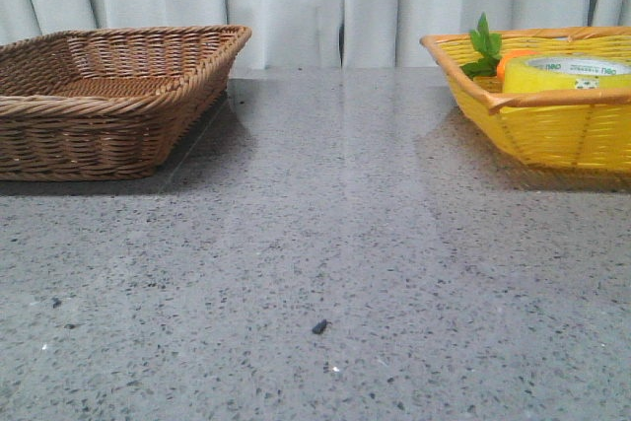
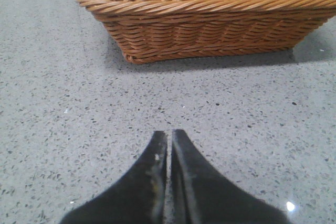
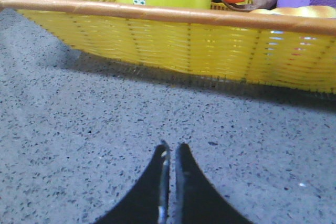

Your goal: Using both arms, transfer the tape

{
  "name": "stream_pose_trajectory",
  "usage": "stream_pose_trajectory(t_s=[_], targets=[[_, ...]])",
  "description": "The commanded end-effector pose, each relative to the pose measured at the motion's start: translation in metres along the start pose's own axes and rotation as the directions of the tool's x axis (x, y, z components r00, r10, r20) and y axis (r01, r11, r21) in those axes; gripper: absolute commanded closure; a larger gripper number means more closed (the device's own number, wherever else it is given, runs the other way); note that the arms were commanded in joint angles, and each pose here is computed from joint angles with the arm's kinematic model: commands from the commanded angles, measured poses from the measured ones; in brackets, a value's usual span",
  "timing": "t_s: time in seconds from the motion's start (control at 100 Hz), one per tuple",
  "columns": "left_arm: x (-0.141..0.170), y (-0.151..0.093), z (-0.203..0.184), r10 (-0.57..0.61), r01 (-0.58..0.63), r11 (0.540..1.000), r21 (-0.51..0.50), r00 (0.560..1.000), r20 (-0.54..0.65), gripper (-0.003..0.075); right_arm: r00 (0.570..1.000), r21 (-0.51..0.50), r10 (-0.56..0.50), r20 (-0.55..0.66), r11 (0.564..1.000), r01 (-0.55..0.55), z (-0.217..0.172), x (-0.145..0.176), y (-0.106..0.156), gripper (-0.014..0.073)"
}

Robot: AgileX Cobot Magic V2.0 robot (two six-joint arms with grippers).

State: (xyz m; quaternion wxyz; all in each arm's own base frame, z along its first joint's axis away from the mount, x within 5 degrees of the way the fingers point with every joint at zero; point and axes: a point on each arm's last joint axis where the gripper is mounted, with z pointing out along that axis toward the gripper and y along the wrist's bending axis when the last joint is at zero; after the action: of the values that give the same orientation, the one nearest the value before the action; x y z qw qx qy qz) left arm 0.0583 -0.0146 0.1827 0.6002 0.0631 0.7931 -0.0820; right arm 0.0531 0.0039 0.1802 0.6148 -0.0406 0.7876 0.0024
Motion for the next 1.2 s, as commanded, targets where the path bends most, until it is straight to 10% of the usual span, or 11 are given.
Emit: stream_pose_trajectory(t_s=[0.0,1.19], targets=[[-0.003,0.001,0.001,-0.009,0.009,1.0,-0.005,0.999,0.048,0.0741,1.0,0.002,-0.017,0.018,1.0,0.017,0.001,0.004,0.0,0.0662],[-0.009,0.0,-0.009,-0.002,0.003,1.0,-0.002,0.983,0.184,0.0741,1.0,0.002,-0.017,0.018,1.0,0.017,0.001,0.004,0.0,0.0662]])
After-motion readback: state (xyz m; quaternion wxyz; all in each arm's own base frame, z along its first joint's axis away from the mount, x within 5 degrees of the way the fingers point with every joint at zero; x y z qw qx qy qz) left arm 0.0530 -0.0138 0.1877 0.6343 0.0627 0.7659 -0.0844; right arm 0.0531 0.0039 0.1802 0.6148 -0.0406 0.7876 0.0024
